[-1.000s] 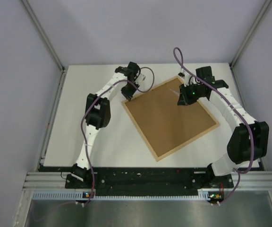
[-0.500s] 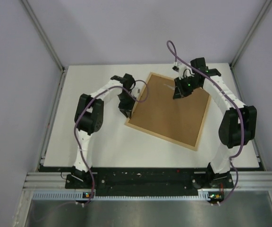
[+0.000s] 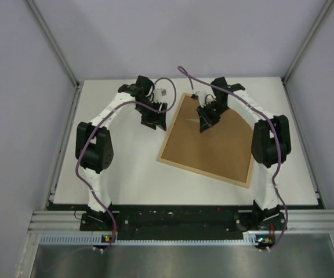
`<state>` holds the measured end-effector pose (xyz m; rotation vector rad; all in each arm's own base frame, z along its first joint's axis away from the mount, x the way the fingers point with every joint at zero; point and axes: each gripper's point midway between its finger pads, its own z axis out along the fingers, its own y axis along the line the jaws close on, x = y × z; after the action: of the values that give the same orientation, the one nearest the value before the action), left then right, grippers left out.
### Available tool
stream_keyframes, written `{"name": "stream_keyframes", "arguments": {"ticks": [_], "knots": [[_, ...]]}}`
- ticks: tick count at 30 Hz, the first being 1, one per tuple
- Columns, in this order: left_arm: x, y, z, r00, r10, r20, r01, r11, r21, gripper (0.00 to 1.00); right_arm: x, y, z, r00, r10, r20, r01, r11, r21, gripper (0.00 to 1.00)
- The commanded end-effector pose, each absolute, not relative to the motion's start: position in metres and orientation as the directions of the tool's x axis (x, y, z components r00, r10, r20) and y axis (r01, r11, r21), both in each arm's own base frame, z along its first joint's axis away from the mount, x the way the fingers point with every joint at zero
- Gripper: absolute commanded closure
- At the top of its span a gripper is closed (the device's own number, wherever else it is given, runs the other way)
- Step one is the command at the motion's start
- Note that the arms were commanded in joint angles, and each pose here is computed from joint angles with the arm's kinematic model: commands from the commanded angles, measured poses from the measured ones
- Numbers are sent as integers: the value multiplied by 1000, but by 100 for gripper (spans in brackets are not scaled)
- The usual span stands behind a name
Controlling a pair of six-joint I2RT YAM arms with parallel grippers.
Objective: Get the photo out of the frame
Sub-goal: Adjust the photo frame at the center of the board, then release the photo frame item from the photo frame.
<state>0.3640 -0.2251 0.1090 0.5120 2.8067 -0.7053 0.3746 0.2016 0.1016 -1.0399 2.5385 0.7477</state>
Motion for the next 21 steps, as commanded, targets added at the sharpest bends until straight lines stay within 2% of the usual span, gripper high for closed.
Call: {"name": "stream_keyframes", "arguments": {"ticks": [1,9,13,21], "knots": [[418,-209,152,-852,209,-480,414,830,-374,36,371,236,112,-660,-576,-483,-751,518,409,100],[434,-206,127,-876,206,-435,392,831,-395,36,365,245,100,-677,-577,-457,-735,501,456,100],[438,-208,119,-874,195,-445,388,831,-398,36,362,253,100,-681,-574,-455,-731,497,467,100],[442,-214,103,-874,200,-443,399,816,-418,36,368,274,80,-728,-522,-444,-686,548,479,100]]}}
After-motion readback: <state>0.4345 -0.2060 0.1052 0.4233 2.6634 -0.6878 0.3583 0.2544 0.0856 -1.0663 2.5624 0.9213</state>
